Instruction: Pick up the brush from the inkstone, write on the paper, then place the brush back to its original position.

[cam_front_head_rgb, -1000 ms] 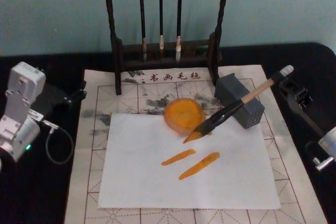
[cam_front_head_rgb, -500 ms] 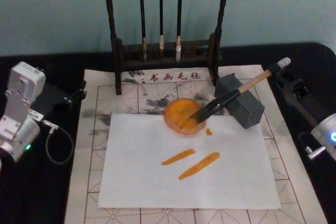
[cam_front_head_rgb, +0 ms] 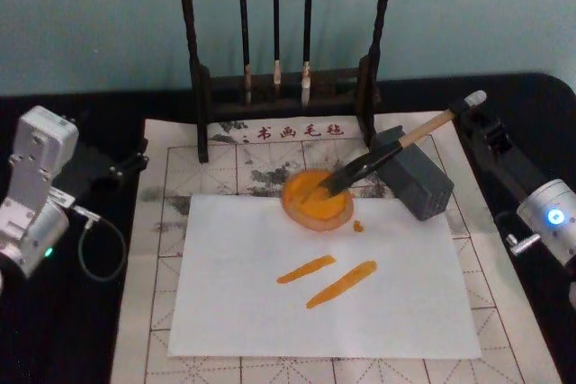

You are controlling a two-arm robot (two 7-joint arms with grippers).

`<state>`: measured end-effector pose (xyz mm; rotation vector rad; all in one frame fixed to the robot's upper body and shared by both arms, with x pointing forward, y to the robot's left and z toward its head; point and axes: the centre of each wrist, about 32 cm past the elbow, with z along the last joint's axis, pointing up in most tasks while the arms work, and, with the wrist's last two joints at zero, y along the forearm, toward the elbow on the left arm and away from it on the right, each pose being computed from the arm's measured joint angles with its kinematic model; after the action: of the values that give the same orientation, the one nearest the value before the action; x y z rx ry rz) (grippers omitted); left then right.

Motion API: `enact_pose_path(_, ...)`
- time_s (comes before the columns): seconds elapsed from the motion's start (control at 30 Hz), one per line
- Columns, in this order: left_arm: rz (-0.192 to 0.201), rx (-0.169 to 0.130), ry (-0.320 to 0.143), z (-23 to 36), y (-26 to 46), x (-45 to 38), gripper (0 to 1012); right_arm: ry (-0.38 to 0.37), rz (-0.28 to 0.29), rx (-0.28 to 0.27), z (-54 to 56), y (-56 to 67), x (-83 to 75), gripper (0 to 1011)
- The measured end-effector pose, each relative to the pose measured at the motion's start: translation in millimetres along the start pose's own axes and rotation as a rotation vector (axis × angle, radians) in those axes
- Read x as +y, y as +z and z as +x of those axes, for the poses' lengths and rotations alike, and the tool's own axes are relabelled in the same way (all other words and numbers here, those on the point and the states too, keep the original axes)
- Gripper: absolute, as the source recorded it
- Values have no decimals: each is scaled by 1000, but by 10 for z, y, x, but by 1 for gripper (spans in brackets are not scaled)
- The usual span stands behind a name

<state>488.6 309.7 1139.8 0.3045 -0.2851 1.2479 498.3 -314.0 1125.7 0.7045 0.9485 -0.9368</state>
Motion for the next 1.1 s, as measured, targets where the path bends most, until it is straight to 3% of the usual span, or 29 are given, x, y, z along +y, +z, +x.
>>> enact_pose_path(0.43,0,0,0,0,0,0,1001,-45,22,6,33,-44,147,198)
enact_pose_path(1.1,0,0,0,0,0,0,1001,-94,42,8,107,-97,227,198)
